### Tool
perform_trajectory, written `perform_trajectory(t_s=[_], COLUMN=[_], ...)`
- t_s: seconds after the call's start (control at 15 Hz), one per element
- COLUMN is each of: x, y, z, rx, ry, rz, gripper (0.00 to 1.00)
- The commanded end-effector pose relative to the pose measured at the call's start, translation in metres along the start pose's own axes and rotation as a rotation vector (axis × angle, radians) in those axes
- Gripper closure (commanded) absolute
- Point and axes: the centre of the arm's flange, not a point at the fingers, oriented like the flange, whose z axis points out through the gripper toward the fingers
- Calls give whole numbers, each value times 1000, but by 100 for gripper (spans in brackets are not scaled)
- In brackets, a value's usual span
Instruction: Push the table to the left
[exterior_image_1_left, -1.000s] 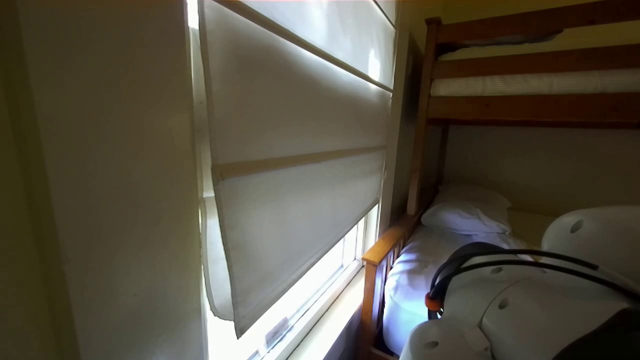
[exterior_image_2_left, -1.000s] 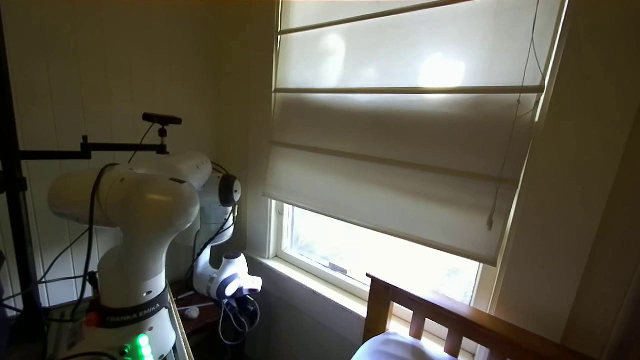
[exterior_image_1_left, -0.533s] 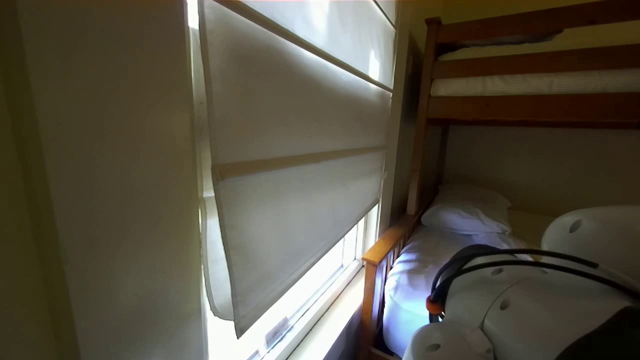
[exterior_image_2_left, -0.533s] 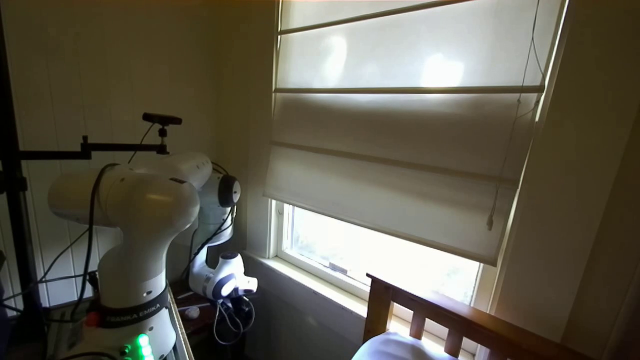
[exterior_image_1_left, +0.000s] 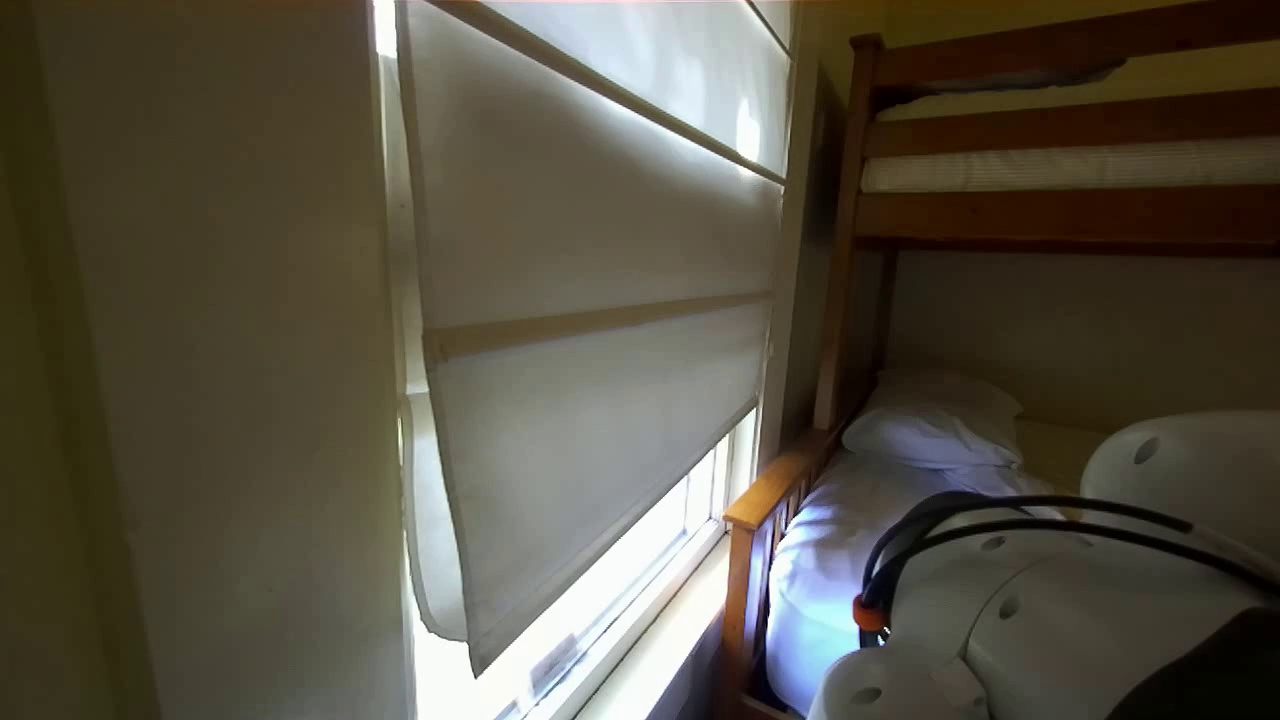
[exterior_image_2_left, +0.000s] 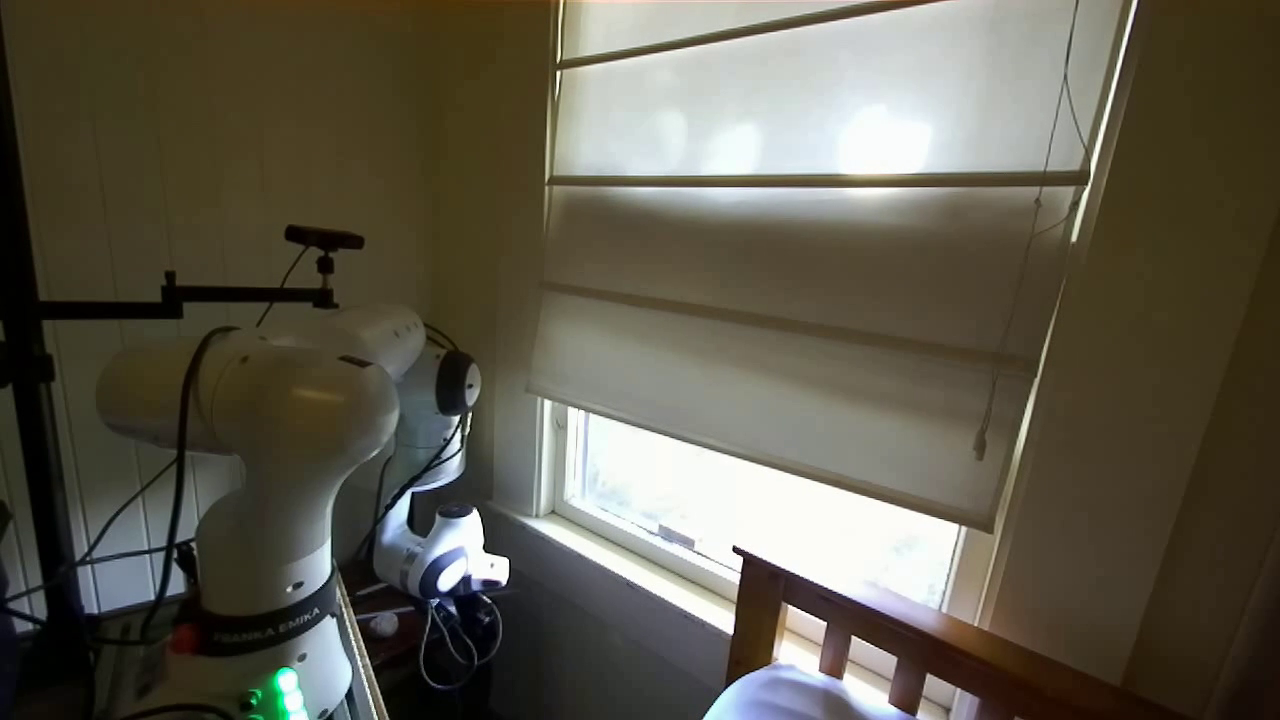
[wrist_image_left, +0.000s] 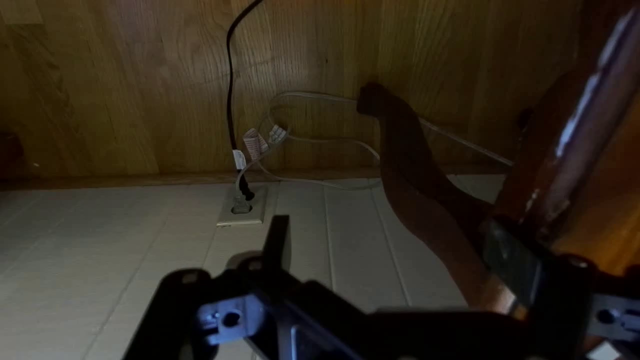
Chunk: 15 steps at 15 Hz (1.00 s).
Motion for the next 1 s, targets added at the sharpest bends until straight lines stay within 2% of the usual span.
perform_trajectory(t_s=[0.0,0.33,0.6,0.67,0.8,0.93], x=[0,9,15,16,19,24], y=[-18,-32,-49,-53,-46,-24], z=[24,39,39,35,24,15], rx=[73,190,233,229,150,69], ry=[-25,-91,-132,-134,-92,-19], rz=[12,35,41,50,42,31], gripper=[0,0,0,0,0,0])
